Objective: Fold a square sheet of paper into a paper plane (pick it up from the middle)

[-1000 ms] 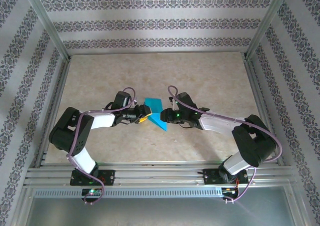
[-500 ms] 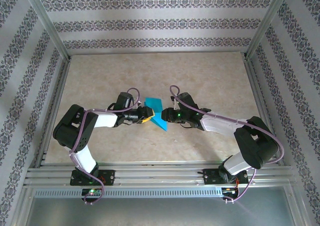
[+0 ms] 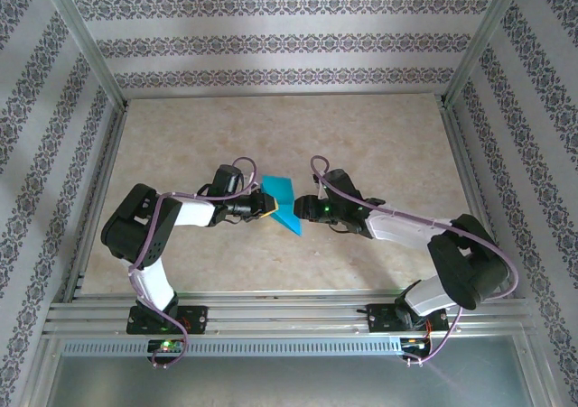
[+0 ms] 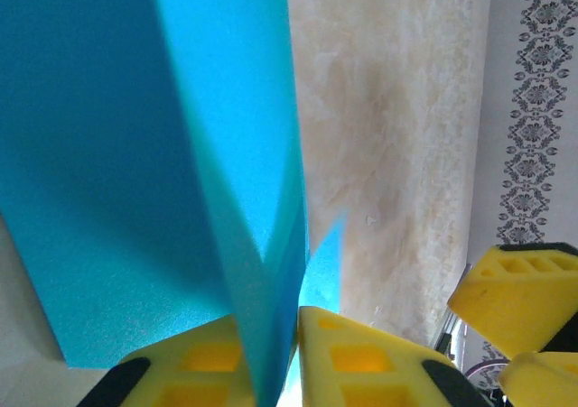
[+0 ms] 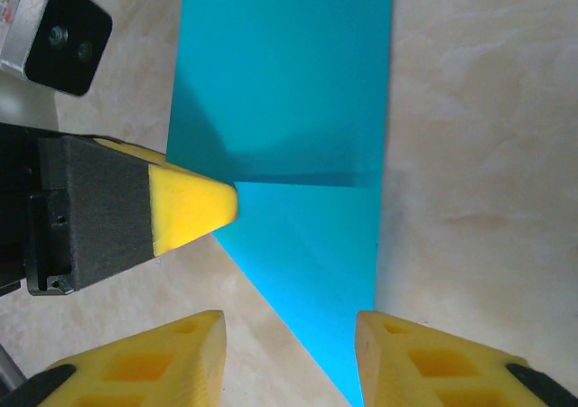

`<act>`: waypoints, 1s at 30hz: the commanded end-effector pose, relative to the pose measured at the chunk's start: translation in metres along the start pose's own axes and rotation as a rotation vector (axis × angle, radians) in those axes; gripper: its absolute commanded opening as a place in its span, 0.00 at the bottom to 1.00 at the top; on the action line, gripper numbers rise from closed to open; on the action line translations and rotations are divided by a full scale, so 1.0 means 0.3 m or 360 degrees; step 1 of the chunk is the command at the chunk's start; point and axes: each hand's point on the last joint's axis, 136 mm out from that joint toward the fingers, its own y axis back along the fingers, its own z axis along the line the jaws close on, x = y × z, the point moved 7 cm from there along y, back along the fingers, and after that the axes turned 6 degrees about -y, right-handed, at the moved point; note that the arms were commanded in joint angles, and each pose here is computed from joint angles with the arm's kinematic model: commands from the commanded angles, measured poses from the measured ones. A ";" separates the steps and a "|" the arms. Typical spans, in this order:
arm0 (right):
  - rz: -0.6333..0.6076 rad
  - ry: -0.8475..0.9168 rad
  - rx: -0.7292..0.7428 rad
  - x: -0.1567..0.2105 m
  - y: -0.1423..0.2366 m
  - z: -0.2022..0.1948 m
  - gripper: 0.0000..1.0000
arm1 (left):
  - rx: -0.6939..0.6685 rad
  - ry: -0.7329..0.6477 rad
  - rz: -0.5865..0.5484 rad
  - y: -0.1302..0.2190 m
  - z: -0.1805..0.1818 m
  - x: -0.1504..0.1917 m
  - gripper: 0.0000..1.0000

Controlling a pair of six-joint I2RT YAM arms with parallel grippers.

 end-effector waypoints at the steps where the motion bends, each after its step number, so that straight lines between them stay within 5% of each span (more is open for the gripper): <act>1: -0.0128 0.0166 0.0072 -0.021 0.023 -0.006 0.50 | 0.0037 -0.0043 -0.0085 0.000 -0.042 -0.040 0.12; 7: -0.0225 0.0698 0.0202 0.000 0.006 0.047 0.59 | -0.0077 0.0148 -0.0149 0.014 -0.039 -0.058 0.08; 15: -0.0203 0.1057 0.0267 0.067 -0.102 0.098 0.51 | -0.0347 0.0261 -0.0086 0.025 -0.059 -0.047 0.08; 30: -0.0230 0.1002 0.0369 0.077 -0.222 0.062 0.38 | -0.0422 0.0328 0.0055 -0.002 -0.079 -0.051 0.08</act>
